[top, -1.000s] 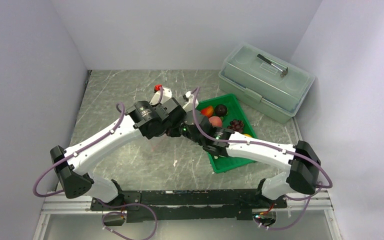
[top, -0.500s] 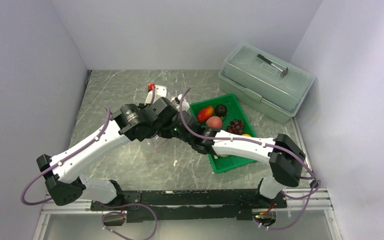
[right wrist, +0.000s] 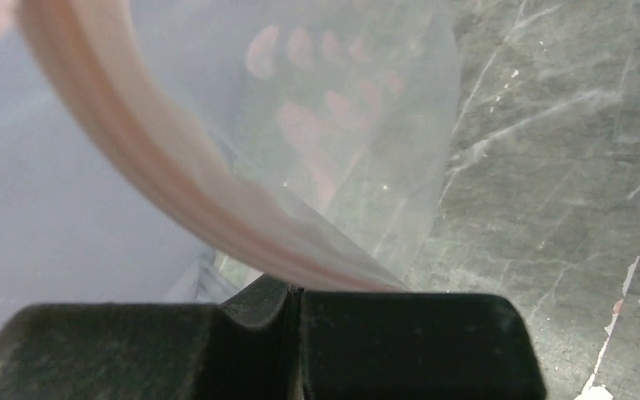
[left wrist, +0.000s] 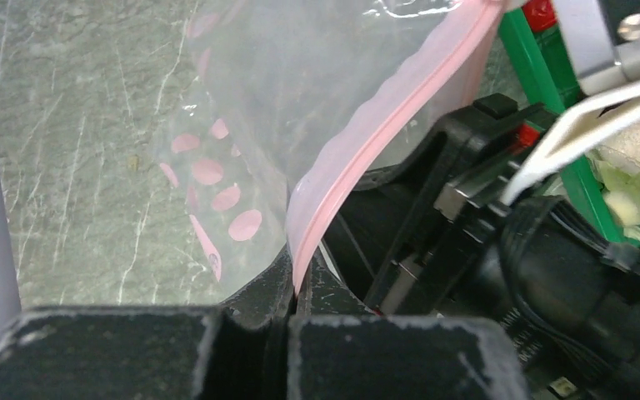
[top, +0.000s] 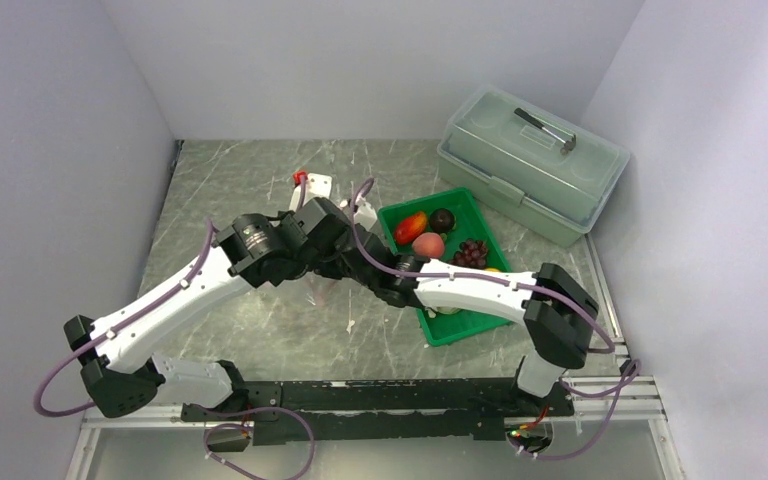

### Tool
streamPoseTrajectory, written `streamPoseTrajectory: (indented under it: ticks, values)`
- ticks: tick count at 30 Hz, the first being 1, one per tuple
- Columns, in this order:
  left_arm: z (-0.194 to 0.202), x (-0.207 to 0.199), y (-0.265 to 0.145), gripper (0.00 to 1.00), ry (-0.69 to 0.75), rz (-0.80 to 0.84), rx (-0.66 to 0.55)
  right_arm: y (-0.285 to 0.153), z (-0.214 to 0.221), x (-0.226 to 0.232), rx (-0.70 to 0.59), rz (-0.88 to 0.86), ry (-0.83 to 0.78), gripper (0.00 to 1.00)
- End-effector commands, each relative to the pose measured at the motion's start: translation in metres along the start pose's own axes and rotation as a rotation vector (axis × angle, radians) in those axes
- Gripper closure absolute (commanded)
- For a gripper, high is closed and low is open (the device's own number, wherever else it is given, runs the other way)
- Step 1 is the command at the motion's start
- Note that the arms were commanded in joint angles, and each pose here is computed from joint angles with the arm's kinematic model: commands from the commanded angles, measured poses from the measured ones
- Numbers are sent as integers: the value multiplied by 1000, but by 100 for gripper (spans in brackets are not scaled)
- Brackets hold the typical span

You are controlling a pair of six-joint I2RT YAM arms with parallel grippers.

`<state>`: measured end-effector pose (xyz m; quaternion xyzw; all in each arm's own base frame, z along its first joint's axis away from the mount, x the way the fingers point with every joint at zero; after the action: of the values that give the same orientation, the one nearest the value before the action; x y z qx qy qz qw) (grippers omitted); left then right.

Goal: Place the food in the zip-top bag and seal the zipper
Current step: Open the zipper of the food storage bag.

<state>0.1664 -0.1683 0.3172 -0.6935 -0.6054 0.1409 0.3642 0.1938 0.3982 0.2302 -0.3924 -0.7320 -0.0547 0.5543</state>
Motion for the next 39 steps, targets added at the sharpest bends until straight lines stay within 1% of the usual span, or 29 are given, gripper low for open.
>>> streamPoseTrajectory:
  ticks: [1, 2, 5, 6, 8, 9, 10, 11, 13, 22, 26, 29, 32, 37, 39]
  values:
    - [-3, -2, -4, 100, -45, 49, -37, 8, -7, 1, -57, 62, 10, 100]
    - [-3, -2, -5, 100, -48, 54, -44, 9, -6, -3, -59, 73, 10, 100]
    - [-3, -1, -7, 100, -52, 57, -55, 11, -3, -10, -51, 85, 13, 80]
    - [-4, 0, -7, 100, -52, 57, -56, 12, -2, -12, -47, 84, 12, 68]
    - [-5, 0, -8, 100, -49, 55, -59, 13, 0, -14, -40, 82, 8, 40]
    - [-5, 0, -8, 100, -47, 55, -59, 13, 0, -14, -36, 79, 2, 28]
    - [-5, 1, -8, 100, -47, 54, -60, 13, 0, -14, -31, 72, -4, 19]
    - [-5, 1, -8, 100, -46, 53, -62, 12, 1, -13, -24, 65, -9, 12]
    - [-4, 2, -8, 100, -44, 47, -63, 11, 2, -13, -12, 46, -14, 1]
    - [-6, 6, -8, 100, -28, 8, -68, 3, 4, -3, 30, -45, -4, 0]
    - [-6, 8, -11, 100, -37, 18, -83, -6, 1, 3, 10, -137, 42, 0]
    - [-4, 9, -10, 100, -34, 8, -71, -14, -4, 11, -8, -188, 47, 0]
    - [-2, 8, -6, 100, -21, -11, -55, -19, -8, 20, -10, -196, 34, 0]
    - [0, 7, -1, 100, -6, -44, -37, -28, -18, 29, -34, -153, -5, 0]
    - [1, 6, 2, 100, 1, -53, -30, -34, -21, 34, -40, -159, -25, 3]
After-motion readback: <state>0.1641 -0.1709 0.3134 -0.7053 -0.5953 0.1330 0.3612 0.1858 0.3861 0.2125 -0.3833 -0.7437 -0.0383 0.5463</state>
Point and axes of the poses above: each gripper's point midway between its finger pads, its own y axis out along the fingers, its own x axis along the line the jaws close on, z = x × y, the point moved 8 cm from there along -y, back along the fingers, and after that the axes turned 12 degrees about y, right-handed, at the moved point
